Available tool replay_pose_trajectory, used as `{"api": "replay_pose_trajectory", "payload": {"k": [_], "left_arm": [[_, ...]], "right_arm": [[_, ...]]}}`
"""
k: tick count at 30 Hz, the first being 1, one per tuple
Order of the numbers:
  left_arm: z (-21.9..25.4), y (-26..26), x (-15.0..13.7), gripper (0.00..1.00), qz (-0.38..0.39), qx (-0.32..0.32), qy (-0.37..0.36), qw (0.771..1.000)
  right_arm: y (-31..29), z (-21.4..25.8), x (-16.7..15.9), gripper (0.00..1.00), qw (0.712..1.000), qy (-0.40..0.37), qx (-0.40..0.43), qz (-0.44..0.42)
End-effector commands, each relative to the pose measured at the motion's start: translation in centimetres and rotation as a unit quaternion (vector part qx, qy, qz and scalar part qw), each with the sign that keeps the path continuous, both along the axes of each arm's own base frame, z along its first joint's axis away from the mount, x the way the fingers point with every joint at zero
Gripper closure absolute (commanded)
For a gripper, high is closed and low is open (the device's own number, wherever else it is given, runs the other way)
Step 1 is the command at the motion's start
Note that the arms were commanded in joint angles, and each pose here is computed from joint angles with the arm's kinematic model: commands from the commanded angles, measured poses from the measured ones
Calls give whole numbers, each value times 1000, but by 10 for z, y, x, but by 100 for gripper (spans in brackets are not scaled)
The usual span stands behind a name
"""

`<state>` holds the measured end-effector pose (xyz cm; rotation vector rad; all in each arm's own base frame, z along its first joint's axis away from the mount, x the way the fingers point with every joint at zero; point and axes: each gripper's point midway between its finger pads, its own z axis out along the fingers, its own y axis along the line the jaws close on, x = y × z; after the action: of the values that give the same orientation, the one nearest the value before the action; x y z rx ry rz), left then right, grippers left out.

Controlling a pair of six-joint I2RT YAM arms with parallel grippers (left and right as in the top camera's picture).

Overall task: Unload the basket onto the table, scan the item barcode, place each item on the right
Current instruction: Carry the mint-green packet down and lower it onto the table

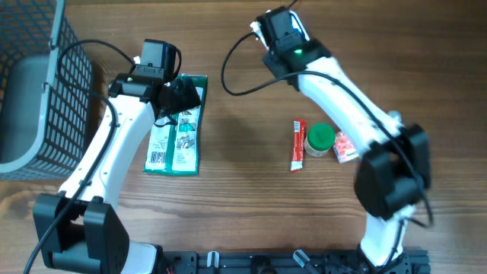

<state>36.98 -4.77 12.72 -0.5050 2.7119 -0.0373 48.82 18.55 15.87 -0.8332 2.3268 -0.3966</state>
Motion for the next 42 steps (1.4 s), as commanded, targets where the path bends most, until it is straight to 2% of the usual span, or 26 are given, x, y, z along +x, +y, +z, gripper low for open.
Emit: {"api": "replay_pose_trajectory", "payload": {"k": [1,3,7,15,18,21,26,27,28,30,31,33,36,37,38,40,41,42], "left_arm": [[-1,3,0,0,1,8,1,1000],[-1,3,0,0,1,7,1,1000],[-1,3,0,0,1,8,1,1000],[-1,3,0,0,1,8,1,1000],[-1,3,0,0,1,8,1,1000],[-1,3,0,0,1,8,1,1000],[-1,3,0,0,1,7,1,1000],[-1,3,0,0,1,8,1,1000],[-1,3,0,0,1,8,1,1000],[-1,3,0,0,1,8,1,1000],[-1,3,0,0,1,8,1,1000],[-1,3,0,0,1,8,1,1000],[-1,3,0,0,1,8,1,1000],[-1,3,0,0,1,8,1,1000],[-1,3,0,0,1,8,1,1000],[-1,3,0,0,1,8,1,1000],[-1,3,0,0,1,7,1,1000],[-1,3,0,0,1,8,1,1000]], "right_arm": [[47,43,-59,96,980,78,155,101],[61,26,-108,96,950,192,203,138],[63,4,-169,96,903,330,235,141],[38,-64,-218,96,873,435,214,47],[36,-76,-221,96,871,440,218,24],[36,-80,-212,95,881,421,215,27],[30,-84,-194,78,902,383,197,9],[29,-85,-192,67,905,378,196,-2],[27,-85,-189,39,908,372,194,-7],[29,-85,-184,16,910,364,199,-11],[31,-84,-180,13,911,356,207,-18],[39,-82,-166,14,908,336,242,-62],[51,-76,-148,16,874,313,320,-190],[56,-75,-147,5,868,311,330,-202],[61,-74,-146,0,869,308,334,-197],[73,-71,-144,0,870,299,346,-186],[76,-71,-144,3,869,297,349,-185],[83,-70,-143,24,870,294,354,-177]]}}
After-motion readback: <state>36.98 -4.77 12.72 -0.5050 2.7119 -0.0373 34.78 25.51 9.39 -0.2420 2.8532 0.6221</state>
